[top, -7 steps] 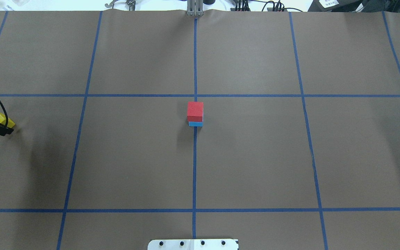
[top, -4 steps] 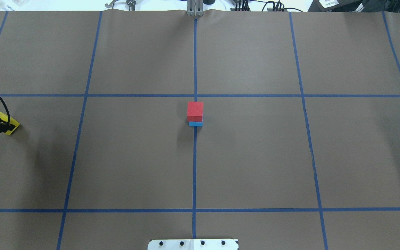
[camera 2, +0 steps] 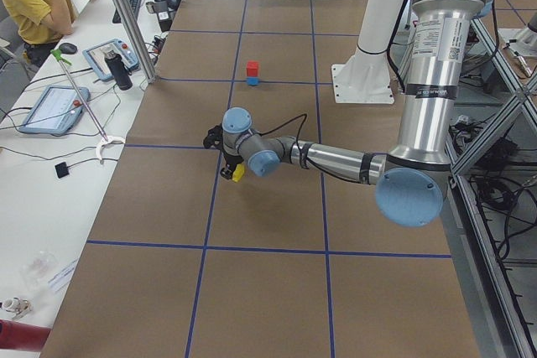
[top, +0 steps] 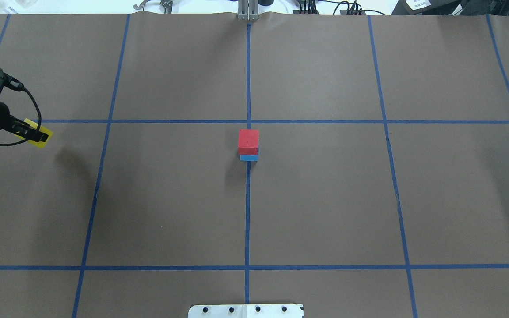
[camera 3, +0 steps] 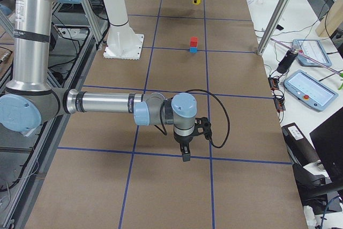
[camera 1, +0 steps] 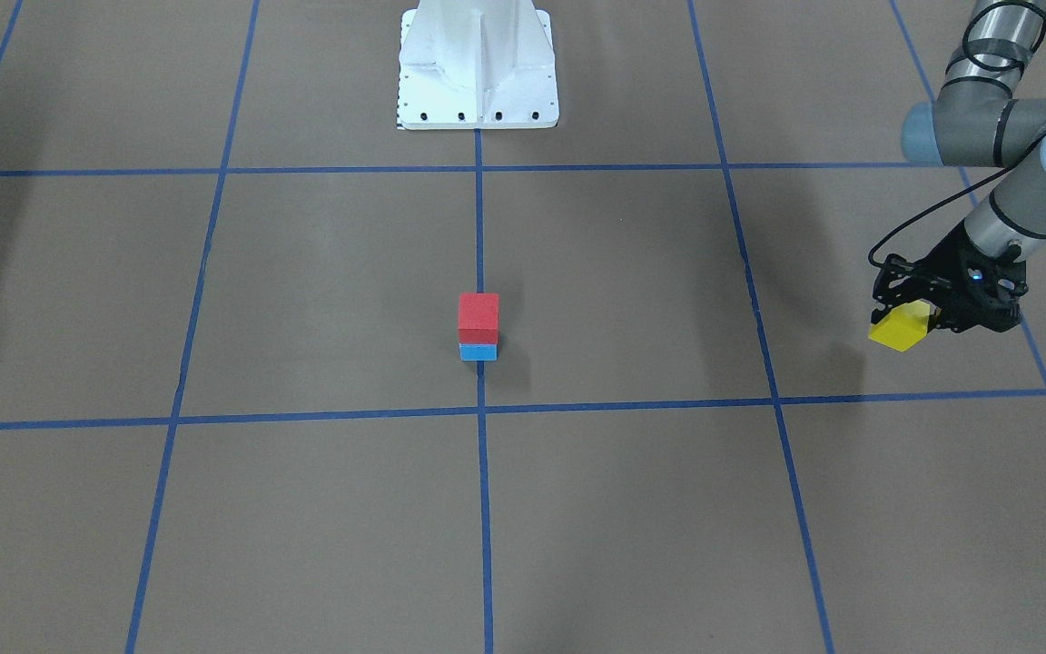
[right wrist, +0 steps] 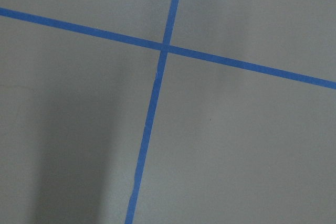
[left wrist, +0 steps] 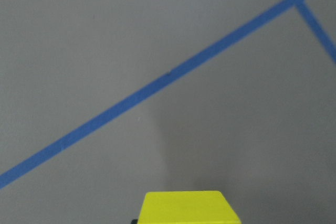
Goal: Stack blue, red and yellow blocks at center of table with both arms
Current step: 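Carry the yellow cube with the left gripper above the red cube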
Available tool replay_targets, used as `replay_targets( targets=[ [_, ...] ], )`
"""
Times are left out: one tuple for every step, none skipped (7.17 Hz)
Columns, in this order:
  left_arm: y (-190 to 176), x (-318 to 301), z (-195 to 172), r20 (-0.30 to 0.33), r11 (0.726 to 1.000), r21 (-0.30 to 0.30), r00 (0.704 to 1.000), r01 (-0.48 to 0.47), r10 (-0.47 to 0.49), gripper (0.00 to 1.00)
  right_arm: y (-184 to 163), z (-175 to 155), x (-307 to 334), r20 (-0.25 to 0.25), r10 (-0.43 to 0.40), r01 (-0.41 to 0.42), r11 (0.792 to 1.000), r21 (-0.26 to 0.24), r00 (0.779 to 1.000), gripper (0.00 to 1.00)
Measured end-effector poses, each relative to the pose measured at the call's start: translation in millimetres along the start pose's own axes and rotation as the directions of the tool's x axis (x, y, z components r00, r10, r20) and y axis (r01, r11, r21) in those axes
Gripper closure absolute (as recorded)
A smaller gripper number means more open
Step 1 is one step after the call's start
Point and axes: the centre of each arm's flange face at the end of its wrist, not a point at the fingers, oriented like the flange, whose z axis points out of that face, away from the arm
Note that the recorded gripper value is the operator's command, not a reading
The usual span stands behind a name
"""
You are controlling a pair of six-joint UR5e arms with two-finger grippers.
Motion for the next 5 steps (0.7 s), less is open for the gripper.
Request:
replay_targets(
  targets=[
    [-35.7, 26.0, -7.2, -0.006, 0.998, 0.009, 0.998, 0.059, -0.059, 1.00, 0.1, 0.1, 0.1, 0.000, 0.000, 0.000, 1.000, -0.001, 1.000, 0.00],
    [-70.5, 56.9, -13.5, -0.011, 0.995, 0.008, 0.994, 0.104, -0.104, 1.00, -0.1, -0.3, -0.2, 0.000, 0.000, 0.000, 1.000, 0.000, 1.000, 0.00],
    [-102.2, 95.0, -18.3, -0.022, 0.989, 0.002, 0.988, 0.150, -0.150, 1.00, -0.3, -0.9, -0.7, -0.001, -0.001, 0.001, 1.000, 0.002, 1.000, 0.00],
    [-129.5, 140.3, -20.9, -0.031, 0.980, -0.009, 0.979, 0.199, -0.199, 1.00, -0.4, -1.2, -0.8, -0.001, -0.002, 0.002, 1.000, 0.002, 1.000, 0.00],
    [-153.1, 191.3, -23.3, -0.033, 0.969, -0.019, 0.969, 0.246, -0.247, 1.00, -0.4, -1.2, -0.8, -0.001, -0.002, 0.002, 1.000, 0.002, 1.000, 0.00]
  ],
)
